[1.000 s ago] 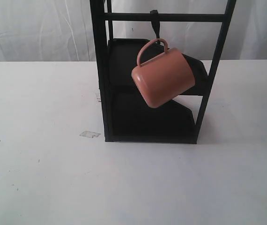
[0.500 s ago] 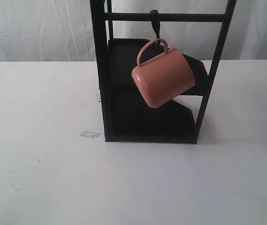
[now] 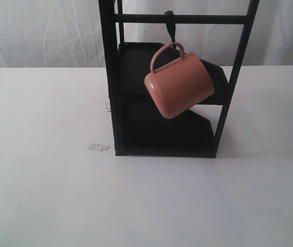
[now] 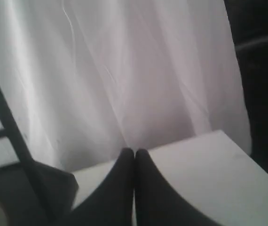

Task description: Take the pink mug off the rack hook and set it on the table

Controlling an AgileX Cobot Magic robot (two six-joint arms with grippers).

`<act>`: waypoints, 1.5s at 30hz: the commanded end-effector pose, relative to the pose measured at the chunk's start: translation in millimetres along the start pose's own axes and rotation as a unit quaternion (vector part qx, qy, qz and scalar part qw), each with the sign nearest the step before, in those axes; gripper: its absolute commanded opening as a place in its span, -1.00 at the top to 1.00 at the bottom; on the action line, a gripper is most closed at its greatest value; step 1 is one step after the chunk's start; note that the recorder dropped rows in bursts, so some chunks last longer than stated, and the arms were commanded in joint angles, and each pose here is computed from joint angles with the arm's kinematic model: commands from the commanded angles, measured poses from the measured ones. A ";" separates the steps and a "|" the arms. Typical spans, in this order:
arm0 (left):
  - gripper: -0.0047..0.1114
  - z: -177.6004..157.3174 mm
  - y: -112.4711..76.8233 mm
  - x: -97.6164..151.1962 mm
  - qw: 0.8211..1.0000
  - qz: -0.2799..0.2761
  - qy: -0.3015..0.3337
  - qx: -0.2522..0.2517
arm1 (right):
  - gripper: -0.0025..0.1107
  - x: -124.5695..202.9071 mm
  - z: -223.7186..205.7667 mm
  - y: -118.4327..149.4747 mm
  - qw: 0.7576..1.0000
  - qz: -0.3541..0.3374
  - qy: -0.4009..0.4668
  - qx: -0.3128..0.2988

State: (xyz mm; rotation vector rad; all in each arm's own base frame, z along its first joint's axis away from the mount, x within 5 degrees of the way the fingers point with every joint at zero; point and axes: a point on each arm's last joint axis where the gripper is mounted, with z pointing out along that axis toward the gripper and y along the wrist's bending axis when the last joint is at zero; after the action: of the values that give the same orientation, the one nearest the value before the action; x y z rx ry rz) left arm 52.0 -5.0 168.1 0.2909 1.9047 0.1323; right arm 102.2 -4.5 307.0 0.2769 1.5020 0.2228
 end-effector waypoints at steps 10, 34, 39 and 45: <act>0.92 0.2 -0.3 0.5 1.000 -0.004 -0.003 0.000 | 0.96 23.5 71.4 15.0 0.905 -0.131 0.403 -0.025; 0.92 0.2 -0.3 0.5 1.000 -0.004 -0.003 0.000 | 0.46 10.5 100.7 84.6 0.821 -0.081 0.372 -0.425; 0.92 0.2 -0.3 0.5 1.000 -0.004 -0.003 0.000 | 0.33 4.7 117.2 85.5 0.835 -0.079 0.362 -0.407; 0.92 0.2 -0.3 0.5 1.000 -0.004 -0.003 0.000 | 0.20 5.6 132.1 86.2 0.834 -0.063 0.374 -0.400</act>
State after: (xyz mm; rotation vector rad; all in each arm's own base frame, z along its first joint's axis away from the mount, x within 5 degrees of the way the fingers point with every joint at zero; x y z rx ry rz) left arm 52.0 -5.0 168.1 0.2909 1.9047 0.1323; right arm 230.3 72.9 334.4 -0.6839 2.0256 0.8890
